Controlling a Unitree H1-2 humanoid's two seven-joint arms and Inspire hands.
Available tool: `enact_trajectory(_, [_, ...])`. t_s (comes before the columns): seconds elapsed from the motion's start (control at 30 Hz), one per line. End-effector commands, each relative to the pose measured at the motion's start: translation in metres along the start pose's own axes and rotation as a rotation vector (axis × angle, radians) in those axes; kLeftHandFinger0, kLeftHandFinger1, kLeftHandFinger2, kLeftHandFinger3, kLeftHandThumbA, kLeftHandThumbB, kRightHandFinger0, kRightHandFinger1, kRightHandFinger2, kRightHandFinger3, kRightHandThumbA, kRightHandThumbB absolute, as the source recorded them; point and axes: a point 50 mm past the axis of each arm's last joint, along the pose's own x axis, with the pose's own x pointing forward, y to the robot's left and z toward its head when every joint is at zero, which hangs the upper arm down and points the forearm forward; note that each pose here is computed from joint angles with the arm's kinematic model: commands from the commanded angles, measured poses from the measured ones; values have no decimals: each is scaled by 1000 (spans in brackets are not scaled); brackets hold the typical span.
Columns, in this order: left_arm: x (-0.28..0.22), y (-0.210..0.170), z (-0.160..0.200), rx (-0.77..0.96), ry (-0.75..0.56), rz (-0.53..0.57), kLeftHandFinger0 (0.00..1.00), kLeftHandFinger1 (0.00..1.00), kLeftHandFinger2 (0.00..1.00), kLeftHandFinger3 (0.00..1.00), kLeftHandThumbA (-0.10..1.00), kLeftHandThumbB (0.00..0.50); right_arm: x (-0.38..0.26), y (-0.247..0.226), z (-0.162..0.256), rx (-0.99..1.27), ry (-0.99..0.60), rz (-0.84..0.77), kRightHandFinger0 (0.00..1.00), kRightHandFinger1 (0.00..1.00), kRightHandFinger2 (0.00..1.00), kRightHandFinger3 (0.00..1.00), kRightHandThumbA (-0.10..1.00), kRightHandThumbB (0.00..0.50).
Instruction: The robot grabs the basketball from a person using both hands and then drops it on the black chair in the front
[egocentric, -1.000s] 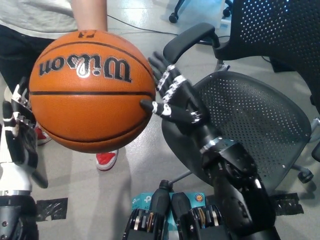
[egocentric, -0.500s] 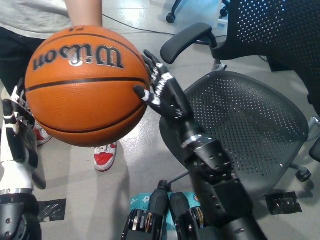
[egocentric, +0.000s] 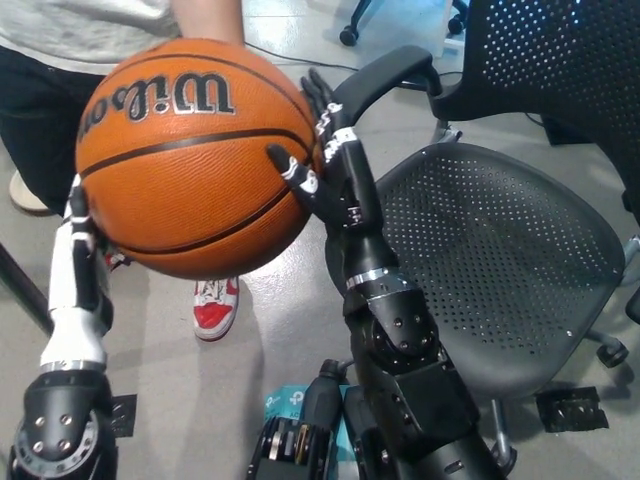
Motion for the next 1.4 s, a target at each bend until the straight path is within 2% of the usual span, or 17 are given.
enact_trajectory(0.0, [17,-89,62,-20,-210,-354,1000,1000,1000,1000,1000,151,13,67,20,-37,-75,124,1000,1000,1000,1000,1000,237])
enact_trajectory(0.17, [26,-103,80,12,-258,-400,1000,1000,1000,1000,1000,149,17,53,44,-40,-102,105,1000,1000,1000,1000,1000,285])
enact_trajectory(0.33, [36,-120,104,30,-298,-425,1000,1000,1000,1000,1000,171,26,40,73,-52,-175,92,1000,1000,1000,1000,1000,259])
enact_trajectory(0.53, [47,-145,134,51,-354,-444,1000,1000,1000,1000,1000,163,37,20,104,-83,-264,52,1000,1000,1000,1000,1000,244])
enact_trajectory(0.57, [50,-154,138,55,-359,-457,1000,1000,1000,1000,1000,161,38,13,109,-62,-269,45,1000,1000,1000,1000,1000,254])
enact_trajectory(0.6, [52,-161,141,77,-386,-475,1000,1000,1000,1000,1000,137,38,5,114,-64,-264,42,1000,1000,1000,1000,1000,268])
enact_trajectory(0.7, [59,-175,141,63,-397,-517,1000,1000,1000,1000,1000,140,37,-8,117,-71,-265,4,1000,1000,1000,1000,1000,265])
enact_trajectory(0.8, [68,-205,138,66,-330,-552,1000,1000,1000,1000,1000,187,33,-37,123,-45,-239,-90,1000,1000,1000,1000,1000,233])
enact_trajectory(0.87, [73,-219,138,62,-304,-582,1000,1000,1000,1000,1000,190,33,-50,126,-40,-230,-101,1000,1000,1000,1000,1000,221])
enact_trajectory(1.0, [82,-248,138,39,-276,-633,1000,1000,1000,1000,1000,155,34,-78,130,-64,-203,-126,1000,1000,1000,1000,1000,219])
enact_trajectory(1.1, [91,-271,140,49,-273,-650,1000,1000,1000,1000,1000,135,38,-100,134,-48,-217,-170,1000,1000,1000,1000,1000,159])
enact_trajectory(1.13, [94,-278,138,47,-268,-664,1000,1000,1000,1000,1000,131,40,-108,135,-35,-221,-185,1000,1000,1000,1000,1000,155])
enact_trajectory(1.23, [102,-305,135,65,-231,-687,1000,1000,1000,1000,1000,111,42,-138,132,-48,-162,-235,1000,1000,1000,1000,1000,189])
enact_trajectory(1.37, [113,-332,127,50,-162,-708,1000,1000,1000,1000,1000,114,44,-167,126,-18,-145,-276,1000,1000,1000,1000,1000,147])
